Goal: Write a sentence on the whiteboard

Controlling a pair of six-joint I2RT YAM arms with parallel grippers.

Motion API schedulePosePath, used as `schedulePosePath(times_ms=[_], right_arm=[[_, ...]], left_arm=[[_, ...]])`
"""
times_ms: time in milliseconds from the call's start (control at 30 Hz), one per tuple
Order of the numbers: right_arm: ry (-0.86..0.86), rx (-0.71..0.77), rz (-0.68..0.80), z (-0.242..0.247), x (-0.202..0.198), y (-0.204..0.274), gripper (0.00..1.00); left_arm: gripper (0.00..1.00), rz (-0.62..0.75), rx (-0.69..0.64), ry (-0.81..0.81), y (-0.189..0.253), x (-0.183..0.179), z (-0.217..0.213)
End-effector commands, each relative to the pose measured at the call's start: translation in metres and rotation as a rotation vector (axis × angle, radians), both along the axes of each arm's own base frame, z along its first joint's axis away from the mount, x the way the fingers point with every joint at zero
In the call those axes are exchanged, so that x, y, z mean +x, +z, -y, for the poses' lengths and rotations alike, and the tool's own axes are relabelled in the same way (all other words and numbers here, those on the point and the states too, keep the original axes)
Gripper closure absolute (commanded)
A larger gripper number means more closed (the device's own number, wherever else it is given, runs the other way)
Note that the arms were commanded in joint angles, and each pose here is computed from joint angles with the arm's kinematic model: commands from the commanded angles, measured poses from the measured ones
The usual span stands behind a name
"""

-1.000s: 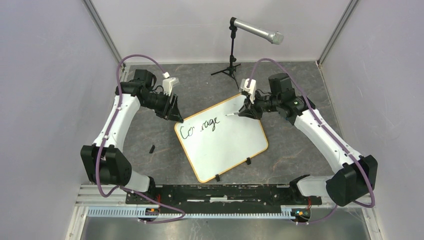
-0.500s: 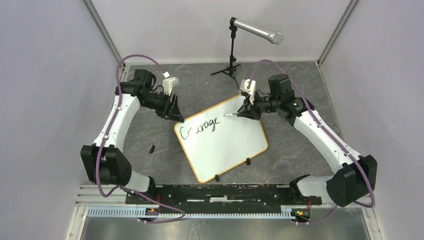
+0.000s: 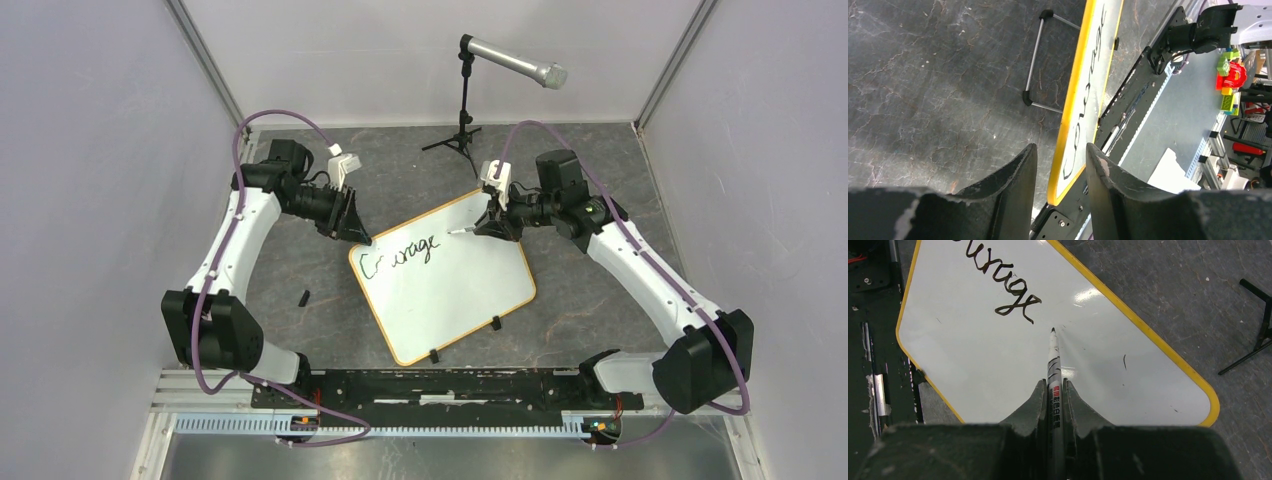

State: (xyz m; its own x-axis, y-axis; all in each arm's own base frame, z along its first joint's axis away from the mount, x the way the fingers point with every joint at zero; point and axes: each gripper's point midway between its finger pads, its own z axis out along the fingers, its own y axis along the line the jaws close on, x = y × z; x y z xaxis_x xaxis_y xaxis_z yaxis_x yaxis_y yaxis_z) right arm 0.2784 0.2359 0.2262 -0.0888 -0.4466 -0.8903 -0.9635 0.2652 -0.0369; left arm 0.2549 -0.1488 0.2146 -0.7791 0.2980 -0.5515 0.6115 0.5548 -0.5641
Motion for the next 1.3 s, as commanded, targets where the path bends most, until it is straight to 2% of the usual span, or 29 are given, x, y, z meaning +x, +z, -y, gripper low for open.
schedulePosePath(times_ms=[0, 300, 733, 1267], right_arm=[[0.010, 0.014, 0.037, 0.000, 0.000, 0.008, 1.00], [0.011, 0.015, 0.030, -0.002, 0.002, 0.004, 1.00], [-0.013, -0.013, 0.033, -0.001, 0.013, -0.003, 1.00], [-0.123, -0.045, 0.065, 0.026, 0.041, 0.004, 1.00]], left_arm=[[0.56, 0.041, -0.038, -0.065, 0.011, -0.004, 0.010], [0.80, 0.029, -0.008, -0.072, 0.005, -0.004, 0.012], [0.97, 0.026, 0.003, -0.072, 0.002, -0.002, 0.011], [0.98, 0.036, 0.016, -0.076, 0.001, -0.003, 0.010]])
